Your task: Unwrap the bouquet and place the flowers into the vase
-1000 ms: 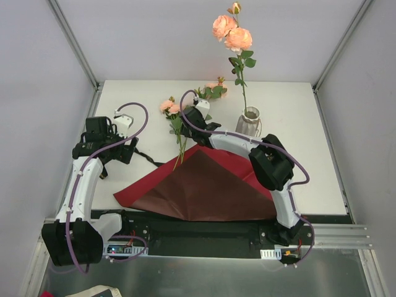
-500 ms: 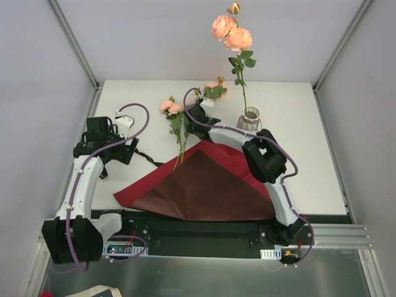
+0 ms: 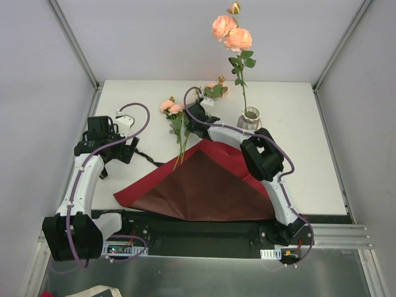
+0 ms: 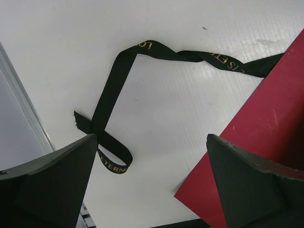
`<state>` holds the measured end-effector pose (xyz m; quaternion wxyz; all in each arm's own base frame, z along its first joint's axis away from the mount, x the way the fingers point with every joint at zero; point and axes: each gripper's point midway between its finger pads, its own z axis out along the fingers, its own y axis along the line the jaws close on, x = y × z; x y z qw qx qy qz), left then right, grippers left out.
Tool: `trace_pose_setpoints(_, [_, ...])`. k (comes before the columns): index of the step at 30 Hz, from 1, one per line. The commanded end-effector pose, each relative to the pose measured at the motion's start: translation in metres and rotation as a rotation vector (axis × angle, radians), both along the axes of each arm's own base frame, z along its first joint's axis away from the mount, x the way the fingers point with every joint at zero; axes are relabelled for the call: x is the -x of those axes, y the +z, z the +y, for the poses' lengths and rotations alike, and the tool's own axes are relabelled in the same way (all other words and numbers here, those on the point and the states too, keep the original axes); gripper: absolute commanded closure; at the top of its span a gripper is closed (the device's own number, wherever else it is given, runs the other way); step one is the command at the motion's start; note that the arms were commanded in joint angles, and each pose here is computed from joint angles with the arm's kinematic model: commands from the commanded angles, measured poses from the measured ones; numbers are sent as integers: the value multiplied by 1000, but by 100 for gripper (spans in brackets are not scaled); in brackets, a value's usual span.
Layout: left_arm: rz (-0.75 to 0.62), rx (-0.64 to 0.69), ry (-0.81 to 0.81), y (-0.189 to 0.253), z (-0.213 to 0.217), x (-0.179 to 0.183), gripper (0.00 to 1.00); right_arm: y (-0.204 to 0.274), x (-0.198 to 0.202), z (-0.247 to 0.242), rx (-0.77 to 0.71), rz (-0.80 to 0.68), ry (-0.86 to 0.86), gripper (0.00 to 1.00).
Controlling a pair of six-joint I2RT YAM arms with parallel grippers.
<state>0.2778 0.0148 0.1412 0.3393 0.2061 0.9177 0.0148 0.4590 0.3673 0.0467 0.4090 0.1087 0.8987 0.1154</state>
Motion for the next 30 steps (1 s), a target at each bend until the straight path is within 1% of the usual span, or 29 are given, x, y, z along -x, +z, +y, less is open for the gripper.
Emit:
trace_pose_setpoints(1, [-2, -14, 1, -4, 4, 0, 1, 11, -3, 15, -26, -9, 23, 64])
trace_pose_setpoints(4, [-3, -12, 2, -3, 4, -1, 1, 9, 0, 20, -30, 8, 31, 60])
trace_pose_setpoints(6, [-6, -14, 2, -3, 4, -1, 1, 3, 2, 19, -28, 21, 24, 62])
trace_pose_setpoints(7, [-8, -15, 0, -2, 4, -1, 1, 2, 3, 17, -24, 25, 19, 68])
trace_pose_setpoints(9, [-4, -18, 0, -4, 5, 0, 1, 1, 3, 12, -24, 25, 2, 74])
trace_pose_setpoints(10, [-4, -23, -3, -4, 5, 1, 1, 3, 2, 12, -28, 18, -1, 80])
trace_pose_setpoints(12, [-5, -25, -3, -4, 5, 1, 1, 8, 3, 9, -23, 9, -6, 85])
trace_pose_setpoints(13, [-2, -23, -2, -5, 5, 1, 1, 15, 2, 10, -36, -8, -6, 89])
trace_pose_setpoints(15, [-2, -20, 1, -4, 5, 0, 1, 17, 4, 7, -32, -17, -6, 93])
trace_pose_setpoints(16, [-5, -18, 4, -3, 5, 0, 1, 32, 2, 10, -59, -50, -3, 97])
trace_pose_setpoints(17, [-6, -17, 3, -3, 5, 0, 1, 38, 1, 11, -69, -72, 0, 99])
trace_pose_setpoints(21, [-25, -13, 2, 3, 4, -2, 1, 75, 10, 17, -104, -159, 34, 99])
trace_pose_setpoints(22, [-28, -16, 1, 4, 4, -2, 1, 99, 11, 23, -139, -227, 56, 99])
trace_pose_setpoints(27, [-32, -17, 6, 4, 5, 0, 1, 154, 22, 34, -195, -370, 112, 99])
trace_pose_setpoints(28, [-32, -19, 7, 4, 5, 0, 1, 177, 24, 39, -240, -431, 123, 99])
trace_pose_setpoints(29, [-29, -21, 7, 3, 5, 1, 1, 180, 26, 38, -235, -452, 135, 99])
trace_pose_setpoints(30, [-30, -22, 8, 3, 5, 2, 1, 190, 28, 41, -261, -480, 144, 99])
